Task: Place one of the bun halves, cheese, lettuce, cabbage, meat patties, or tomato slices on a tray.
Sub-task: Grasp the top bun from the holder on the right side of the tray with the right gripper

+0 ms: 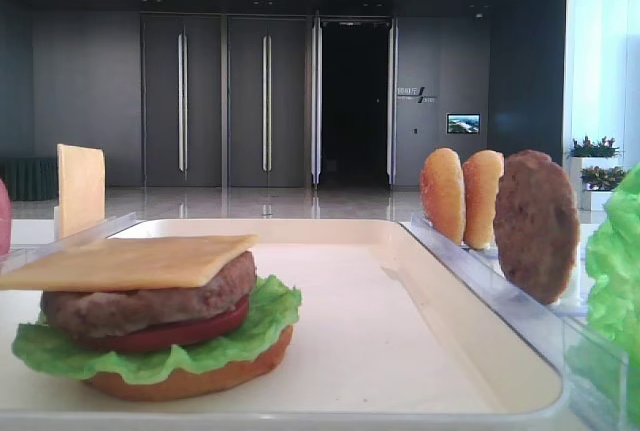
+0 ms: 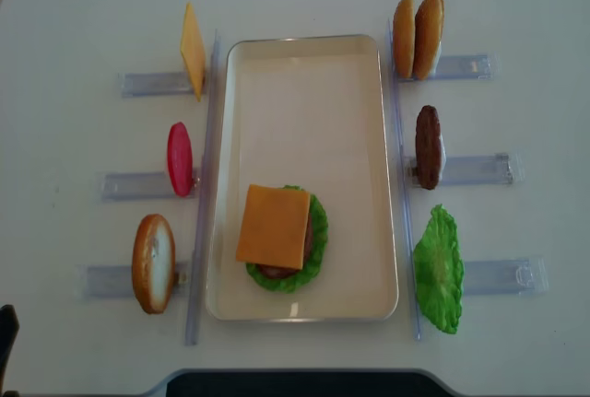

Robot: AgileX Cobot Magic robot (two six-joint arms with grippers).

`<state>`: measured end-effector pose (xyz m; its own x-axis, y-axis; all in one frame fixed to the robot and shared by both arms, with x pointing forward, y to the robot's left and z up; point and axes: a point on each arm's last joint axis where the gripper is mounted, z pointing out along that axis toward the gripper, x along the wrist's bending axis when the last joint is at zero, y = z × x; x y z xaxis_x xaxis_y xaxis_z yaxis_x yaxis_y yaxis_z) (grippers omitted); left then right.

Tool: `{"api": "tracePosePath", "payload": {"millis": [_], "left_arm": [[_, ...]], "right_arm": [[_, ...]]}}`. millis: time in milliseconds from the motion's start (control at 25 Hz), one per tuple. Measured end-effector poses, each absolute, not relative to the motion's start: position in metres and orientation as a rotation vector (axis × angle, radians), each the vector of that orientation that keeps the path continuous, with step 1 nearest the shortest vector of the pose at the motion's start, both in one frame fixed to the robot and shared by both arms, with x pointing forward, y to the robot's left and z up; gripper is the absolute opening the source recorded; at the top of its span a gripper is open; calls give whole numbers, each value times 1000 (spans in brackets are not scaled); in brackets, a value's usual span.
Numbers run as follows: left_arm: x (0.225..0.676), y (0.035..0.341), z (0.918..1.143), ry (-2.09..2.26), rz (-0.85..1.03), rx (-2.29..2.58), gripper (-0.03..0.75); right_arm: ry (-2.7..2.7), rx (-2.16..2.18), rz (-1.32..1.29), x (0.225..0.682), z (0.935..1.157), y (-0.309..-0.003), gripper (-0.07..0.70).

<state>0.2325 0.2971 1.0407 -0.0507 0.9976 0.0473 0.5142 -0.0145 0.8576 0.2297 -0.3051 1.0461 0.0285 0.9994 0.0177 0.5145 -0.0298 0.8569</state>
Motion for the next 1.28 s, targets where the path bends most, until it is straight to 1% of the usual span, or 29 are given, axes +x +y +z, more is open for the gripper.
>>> {"api": "tracePosePath", "payload": {"millis": [480,680,800,960,1040,1160,1280], "left_arm": [[233,297,1041,1631,975,1593,316],[233,297,1041,1631,975,1593,275],[233,297,1041,1631,975,1593,249],[233,297,1041,1631,975,1592,239],[233,297,1041,1630,976,1592,237],[233,297,1041,1630,976,1592,236],[233,297,1041,1630,976,1592,234]], "right_arm": [[1566,1627,906,230,1046,-305,305],[1581,1642,890,230,1049,-305,305],[1631,1691,837,239,1057,-304,305],[1712,1726,763,260,1076,-302,309],[1762,1737,735,273,1087,-300,324],[1860,1783,694,297,1101,-295,346],[1921,1829,632,327,1116,-293,350]]}}
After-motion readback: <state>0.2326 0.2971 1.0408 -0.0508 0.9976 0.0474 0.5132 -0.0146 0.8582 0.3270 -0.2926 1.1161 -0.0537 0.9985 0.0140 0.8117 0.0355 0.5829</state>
